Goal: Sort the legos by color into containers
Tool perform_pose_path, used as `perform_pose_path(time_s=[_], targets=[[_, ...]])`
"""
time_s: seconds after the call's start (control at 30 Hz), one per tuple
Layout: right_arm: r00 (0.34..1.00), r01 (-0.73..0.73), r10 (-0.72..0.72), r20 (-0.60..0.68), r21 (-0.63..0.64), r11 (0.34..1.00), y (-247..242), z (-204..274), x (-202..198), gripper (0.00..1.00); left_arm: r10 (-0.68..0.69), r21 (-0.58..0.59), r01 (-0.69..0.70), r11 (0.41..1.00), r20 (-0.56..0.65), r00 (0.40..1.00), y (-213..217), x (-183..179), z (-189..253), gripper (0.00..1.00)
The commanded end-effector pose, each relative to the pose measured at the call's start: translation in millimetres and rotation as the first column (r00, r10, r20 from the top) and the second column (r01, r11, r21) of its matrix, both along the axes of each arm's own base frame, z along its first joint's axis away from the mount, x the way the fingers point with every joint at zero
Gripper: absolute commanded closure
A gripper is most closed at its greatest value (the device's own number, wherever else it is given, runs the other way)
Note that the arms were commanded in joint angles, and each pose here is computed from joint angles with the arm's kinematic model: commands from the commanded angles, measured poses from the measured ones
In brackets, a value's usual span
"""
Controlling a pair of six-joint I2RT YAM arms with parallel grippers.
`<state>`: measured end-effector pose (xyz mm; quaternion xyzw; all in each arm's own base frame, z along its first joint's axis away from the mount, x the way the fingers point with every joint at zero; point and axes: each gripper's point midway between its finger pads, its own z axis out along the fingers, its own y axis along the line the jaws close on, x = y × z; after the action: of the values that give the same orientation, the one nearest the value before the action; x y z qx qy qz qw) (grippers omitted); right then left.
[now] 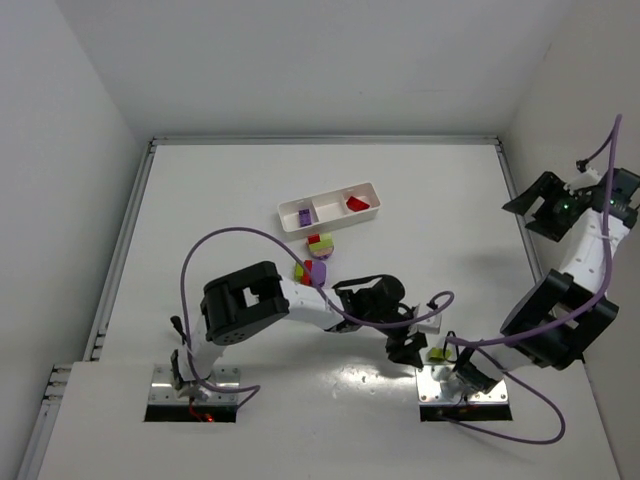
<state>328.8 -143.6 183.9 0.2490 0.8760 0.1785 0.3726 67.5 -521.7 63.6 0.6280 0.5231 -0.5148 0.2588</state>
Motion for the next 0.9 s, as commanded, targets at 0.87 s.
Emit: perform_pose_path(time_s=[0.87], targets=[[0.993, -0.026, 0.02, 0.119, 0.045, 0.999, -12.4, 49.7, -25.4, 0.2, 0.077, -0.063, -0.074, 0.995, 0.038, 0.996, -55.6, 13.0, -18.9, 0.4]])
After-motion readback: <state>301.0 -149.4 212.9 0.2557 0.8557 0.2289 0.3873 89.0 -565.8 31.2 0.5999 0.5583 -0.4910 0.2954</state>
